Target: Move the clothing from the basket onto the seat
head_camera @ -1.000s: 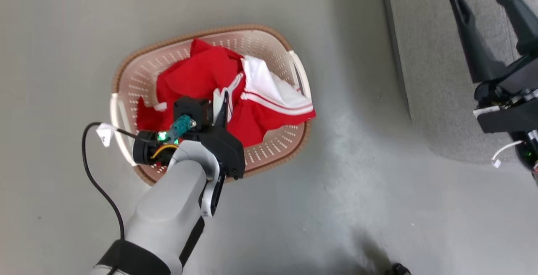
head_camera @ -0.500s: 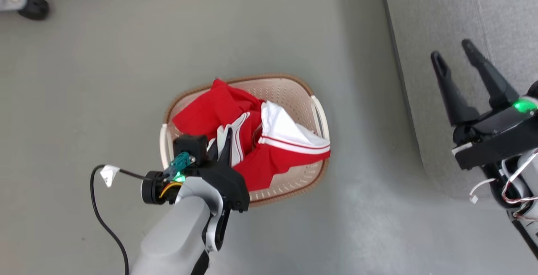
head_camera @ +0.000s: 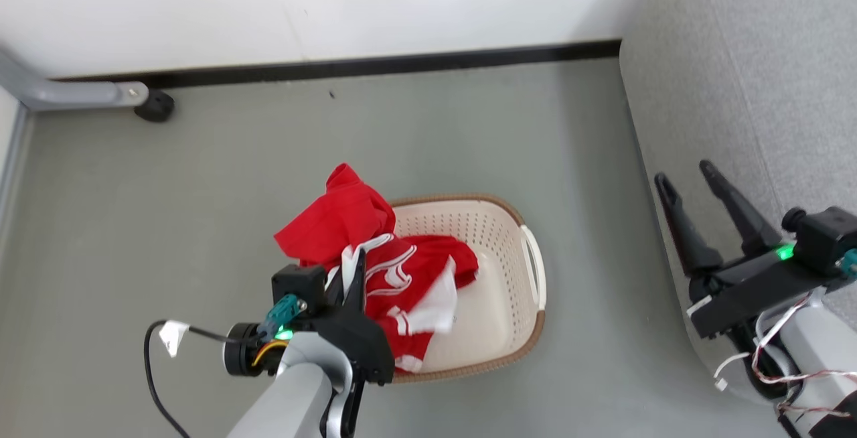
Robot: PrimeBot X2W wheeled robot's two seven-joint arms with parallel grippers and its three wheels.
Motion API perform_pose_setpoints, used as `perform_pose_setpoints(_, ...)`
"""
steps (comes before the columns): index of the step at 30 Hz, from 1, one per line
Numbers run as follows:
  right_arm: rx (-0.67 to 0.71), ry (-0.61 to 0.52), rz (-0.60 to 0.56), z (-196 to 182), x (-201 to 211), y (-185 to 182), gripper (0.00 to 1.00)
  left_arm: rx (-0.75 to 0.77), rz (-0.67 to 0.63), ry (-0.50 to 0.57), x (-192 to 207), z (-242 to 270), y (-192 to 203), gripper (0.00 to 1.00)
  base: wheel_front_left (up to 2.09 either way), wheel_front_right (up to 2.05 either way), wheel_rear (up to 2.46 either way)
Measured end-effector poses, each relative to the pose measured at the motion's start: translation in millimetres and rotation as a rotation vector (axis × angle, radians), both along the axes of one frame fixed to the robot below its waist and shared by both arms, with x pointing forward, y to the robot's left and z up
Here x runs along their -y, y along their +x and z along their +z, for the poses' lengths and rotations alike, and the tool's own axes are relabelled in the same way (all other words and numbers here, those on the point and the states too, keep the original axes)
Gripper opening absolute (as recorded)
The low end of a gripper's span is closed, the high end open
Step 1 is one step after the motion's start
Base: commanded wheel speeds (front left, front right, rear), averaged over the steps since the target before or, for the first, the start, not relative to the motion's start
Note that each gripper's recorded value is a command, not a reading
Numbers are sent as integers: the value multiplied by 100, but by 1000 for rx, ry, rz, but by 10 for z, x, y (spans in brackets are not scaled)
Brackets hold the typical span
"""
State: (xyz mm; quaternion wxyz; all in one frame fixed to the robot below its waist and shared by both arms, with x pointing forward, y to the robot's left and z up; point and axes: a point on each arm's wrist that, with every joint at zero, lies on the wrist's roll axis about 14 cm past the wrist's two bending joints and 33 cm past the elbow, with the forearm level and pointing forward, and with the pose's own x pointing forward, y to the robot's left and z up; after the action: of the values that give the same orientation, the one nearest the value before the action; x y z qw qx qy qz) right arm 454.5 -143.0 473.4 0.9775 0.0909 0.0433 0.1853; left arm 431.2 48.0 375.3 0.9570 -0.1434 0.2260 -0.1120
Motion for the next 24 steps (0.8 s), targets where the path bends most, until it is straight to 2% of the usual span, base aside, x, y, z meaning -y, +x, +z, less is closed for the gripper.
perform_pose_setpoints(10,49,10,30,214,-217,-244,100,157,59,2,-195,508,-115,0,0,0,0)
perform_pose_setpoints(24,58,5,18,239,-239,-342,100,486,36,-1,-127,1487,24,0,0,0,0)
